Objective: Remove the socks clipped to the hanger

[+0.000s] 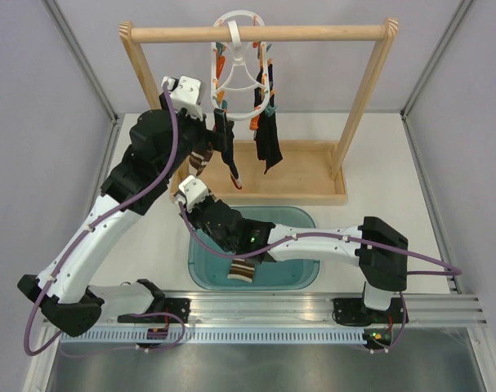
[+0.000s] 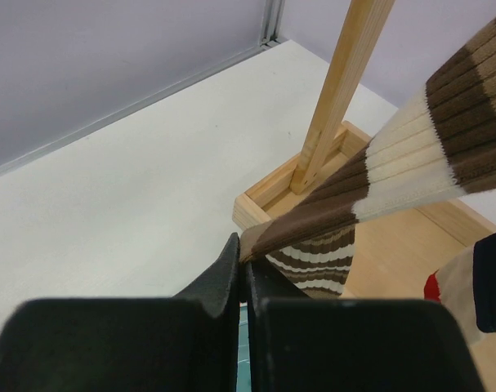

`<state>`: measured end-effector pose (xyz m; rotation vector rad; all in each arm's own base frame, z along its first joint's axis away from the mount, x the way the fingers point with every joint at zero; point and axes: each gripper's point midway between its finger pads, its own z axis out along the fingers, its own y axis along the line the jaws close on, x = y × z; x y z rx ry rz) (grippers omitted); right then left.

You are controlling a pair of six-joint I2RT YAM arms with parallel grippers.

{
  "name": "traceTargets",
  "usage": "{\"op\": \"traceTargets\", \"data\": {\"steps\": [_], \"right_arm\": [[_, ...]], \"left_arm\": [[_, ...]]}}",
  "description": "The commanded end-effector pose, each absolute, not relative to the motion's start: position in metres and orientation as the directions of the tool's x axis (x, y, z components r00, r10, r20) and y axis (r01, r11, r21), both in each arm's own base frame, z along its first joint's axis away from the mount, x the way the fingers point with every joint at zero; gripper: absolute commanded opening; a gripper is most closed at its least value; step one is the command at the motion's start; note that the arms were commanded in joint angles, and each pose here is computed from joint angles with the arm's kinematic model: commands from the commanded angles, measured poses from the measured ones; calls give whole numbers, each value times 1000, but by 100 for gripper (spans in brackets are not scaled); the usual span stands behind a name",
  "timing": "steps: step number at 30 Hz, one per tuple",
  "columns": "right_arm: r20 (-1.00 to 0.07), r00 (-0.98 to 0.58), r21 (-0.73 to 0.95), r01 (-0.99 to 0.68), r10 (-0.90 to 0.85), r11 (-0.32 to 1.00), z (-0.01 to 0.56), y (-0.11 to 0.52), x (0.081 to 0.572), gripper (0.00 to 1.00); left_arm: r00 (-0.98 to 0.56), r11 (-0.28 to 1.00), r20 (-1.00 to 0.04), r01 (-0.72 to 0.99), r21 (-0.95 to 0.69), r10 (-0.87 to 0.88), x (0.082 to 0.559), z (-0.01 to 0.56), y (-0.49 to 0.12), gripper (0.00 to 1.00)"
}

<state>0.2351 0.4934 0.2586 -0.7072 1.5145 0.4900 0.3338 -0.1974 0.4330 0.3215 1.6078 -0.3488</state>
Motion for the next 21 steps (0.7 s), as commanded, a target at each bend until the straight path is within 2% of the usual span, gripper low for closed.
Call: {"op": "traceTargets", "data": {"steps": [1, 8, 21], "right_arm": [[-991, 30, -116, -677, -130, 726, 265, 499, 236, 1], [-990, 30, -124, -665, -139, 737, 265, 497, 238, 1], [-992, 18, -102, -676, -123, 730, 265, 498, 235, 1]], "left_arm": [[2, 925, -998, 377, 51, 55, 330, 454, -194, 100], [-10, 913, -996, 400, 81, 93, 323, 450, -202, 100], [-44, 950, -985, 276, 147, 165, 345, 443, -190, 100]]}}
